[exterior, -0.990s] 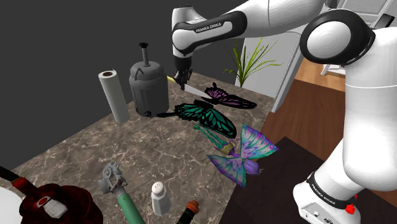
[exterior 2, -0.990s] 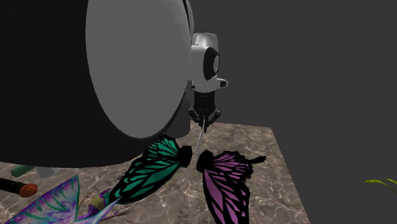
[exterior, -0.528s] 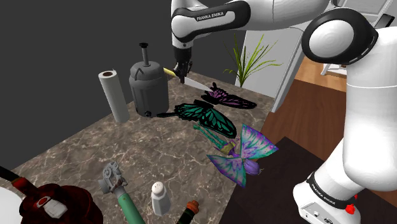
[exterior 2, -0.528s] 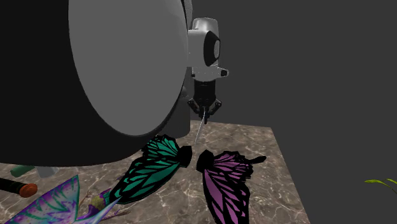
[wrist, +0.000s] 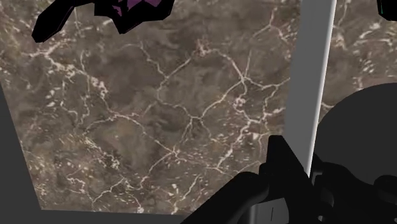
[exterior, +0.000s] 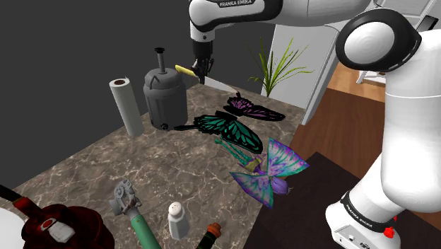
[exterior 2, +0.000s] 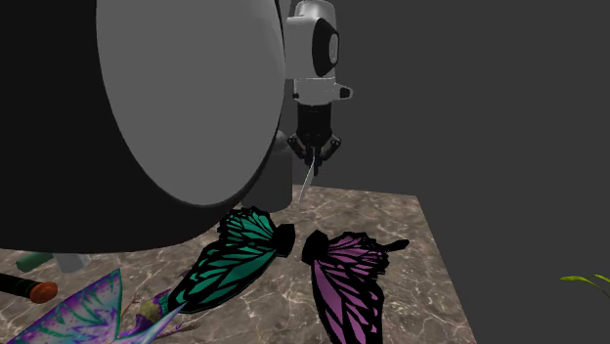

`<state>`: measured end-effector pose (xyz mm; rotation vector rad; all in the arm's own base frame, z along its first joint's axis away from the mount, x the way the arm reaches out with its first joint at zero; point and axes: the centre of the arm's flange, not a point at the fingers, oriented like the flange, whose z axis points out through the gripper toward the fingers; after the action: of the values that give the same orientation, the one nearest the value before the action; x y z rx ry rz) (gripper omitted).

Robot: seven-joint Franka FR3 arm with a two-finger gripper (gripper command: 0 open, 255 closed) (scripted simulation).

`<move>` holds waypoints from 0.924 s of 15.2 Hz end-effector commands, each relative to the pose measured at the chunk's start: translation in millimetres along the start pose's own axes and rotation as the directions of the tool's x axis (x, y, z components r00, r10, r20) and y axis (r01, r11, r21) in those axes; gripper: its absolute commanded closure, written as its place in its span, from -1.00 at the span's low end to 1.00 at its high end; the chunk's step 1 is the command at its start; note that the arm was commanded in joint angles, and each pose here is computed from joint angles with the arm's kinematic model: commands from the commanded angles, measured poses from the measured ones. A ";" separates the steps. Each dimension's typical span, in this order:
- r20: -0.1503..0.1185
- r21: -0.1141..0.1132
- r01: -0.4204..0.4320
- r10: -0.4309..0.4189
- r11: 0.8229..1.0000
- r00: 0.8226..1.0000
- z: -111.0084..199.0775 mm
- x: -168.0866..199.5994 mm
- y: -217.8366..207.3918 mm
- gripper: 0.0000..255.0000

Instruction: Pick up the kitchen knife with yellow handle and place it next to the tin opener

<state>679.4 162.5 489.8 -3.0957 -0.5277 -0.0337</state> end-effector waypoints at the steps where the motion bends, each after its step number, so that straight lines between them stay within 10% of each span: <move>1: 0.000 0.000 0.000 0.000 1.000 1.000 -10.4 -0.4 1.1 1.00; 14: 0.000 0.000 0.000 0.000 1.000 1.000 -12.5 -25.3 -155.3 1.00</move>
<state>614.4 283.6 504.1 -3.0974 -0.5233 -0.0403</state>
